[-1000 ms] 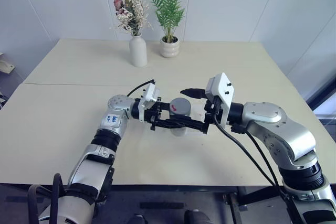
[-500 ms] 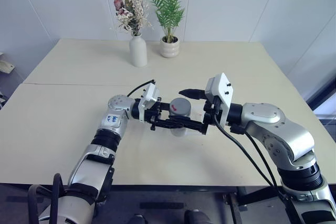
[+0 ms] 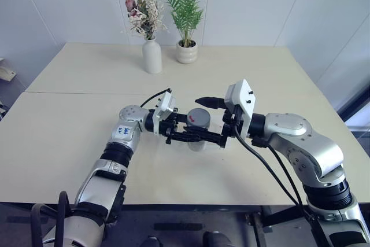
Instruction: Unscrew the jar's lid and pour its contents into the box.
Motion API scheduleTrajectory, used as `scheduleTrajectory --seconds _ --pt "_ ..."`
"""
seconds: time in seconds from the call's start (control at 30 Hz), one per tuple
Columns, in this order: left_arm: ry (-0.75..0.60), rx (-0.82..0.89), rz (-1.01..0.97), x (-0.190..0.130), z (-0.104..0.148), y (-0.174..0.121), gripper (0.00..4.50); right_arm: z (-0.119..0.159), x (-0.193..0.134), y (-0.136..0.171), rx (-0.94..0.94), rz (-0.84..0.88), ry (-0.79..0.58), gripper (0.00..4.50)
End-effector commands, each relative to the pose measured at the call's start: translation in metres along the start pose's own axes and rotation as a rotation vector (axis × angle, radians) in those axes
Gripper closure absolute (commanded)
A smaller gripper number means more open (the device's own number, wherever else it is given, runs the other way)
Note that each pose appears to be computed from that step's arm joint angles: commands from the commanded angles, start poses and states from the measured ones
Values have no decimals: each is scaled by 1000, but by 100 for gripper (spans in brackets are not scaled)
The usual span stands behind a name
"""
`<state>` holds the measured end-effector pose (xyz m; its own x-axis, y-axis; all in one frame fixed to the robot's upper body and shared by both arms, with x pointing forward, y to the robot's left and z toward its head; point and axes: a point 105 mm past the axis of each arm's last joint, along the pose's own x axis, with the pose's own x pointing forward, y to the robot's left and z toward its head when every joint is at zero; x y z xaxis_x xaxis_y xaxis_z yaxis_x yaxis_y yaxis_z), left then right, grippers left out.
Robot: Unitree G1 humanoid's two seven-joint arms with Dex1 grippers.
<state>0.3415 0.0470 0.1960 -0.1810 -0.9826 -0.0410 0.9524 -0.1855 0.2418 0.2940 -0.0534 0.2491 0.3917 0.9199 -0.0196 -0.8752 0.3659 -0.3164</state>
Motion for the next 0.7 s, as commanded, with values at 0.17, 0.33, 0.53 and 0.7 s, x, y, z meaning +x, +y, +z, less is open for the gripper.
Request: scheduleTrajectory --seconds 0.17,0.33,0.53,0.7 --pt "-10 31 -107 1 7 -12 244 12 1 -1 -40 -1 -40 3" --pt "-10 33 -108 1 8 -13 244 13 1 -2 -42 -1 -41 3" --pt "-11 32 -104 1 8 -13 244 12 1 -3 -40 0 -38 99" --pt "-12 30 -100 1 7 -13 244 13 0 -3 -40 5 -37 193"
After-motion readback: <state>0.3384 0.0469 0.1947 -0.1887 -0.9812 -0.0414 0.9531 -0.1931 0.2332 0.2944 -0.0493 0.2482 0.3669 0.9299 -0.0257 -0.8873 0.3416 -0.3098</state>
